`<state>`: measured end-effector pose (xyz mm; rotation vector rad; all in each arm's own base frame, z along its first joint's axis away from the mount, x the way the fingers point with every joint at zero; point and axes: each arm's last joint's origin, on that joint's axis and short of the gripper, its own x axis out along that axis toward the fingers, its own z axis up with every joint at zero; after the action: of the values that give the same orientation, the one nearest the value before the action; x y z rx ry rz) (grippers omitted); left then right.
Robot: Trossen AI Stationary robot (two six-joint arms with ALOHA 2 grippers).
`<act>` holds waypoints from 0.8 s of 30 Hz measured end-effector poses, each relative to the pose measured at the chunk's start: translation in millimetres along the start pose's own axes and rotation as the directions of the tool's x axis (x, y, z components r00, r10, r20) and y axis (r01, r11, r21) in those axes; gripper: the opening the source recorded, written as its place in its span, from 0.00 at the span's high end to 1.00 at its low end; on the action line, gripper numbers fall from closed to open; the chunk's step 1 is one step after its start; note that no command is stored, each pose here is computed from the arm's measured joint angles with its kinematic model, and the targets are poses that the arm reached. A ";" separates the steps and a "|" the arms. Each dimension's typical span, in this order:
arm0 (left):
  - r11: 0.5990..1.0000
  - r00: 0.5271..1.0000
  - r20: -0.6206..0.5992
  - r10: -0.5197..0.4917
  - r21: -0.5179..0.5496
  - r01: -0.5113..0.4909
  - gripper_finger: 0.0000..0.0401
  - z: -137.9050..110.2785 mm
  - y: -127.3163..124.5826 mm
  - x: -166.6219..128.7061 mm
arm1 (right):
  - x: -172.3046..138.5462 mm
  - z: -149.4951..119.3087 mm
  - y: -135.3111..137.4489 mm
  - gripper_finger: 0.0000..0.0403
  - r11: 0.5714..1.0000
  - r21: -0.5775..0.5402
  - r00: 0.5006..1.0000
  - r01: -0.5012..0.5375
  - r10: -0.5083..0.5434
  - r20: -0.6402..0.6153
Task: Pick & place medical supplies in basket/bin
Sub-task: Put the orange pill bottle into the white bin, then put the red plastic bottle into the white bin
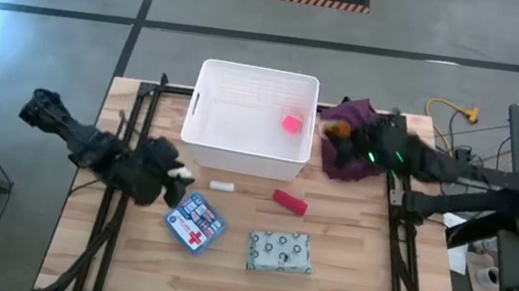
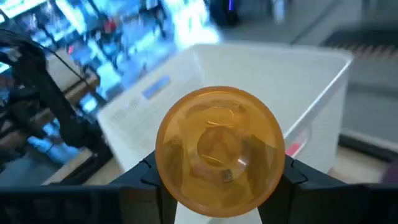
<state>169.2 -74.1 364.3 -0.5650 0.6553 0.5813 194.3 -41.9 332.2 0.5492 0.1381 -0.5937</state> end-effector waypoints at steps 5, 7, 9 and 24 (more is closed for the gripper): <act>0.998 1.000 -0.023 0.018 -0.060 -0.020 0.40 -31.4 1.2 8.4 | 64.7 30.9 2.4 0.64 0.990 -0.020 0.977 -0.140 0.135 -0.164; 0.996 0.999 -0.037 0.027 -0.086 -0.030 0.40 -42.1 2.8 12.5 | 87.7 42.6 10.6 0.64 0.988 -0.077 0.969 -0.136 0.117 -0.217; 0.992 0.998 -0.048 0.040 -0.120 -0.046 0.40 -51.2 5.1 16.7 | 114.1 52.0 17.2 0.64 0.986 -0.109 0.951 -0.127 0.090 -0.295; 0.924 0.943 -0.075 0.323 -0.189 -0.331 0.35 -72.4 41.1 24.7 | 219.8 44.7 23.0 0.26 0.941 -0.332 0.757 -0.058 -0.176 -0.629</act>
<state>130.1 -84.1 287.4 -0.6613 0.7427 0.9598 387.1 -158.1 319.6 0.3988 0.9182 -0.4021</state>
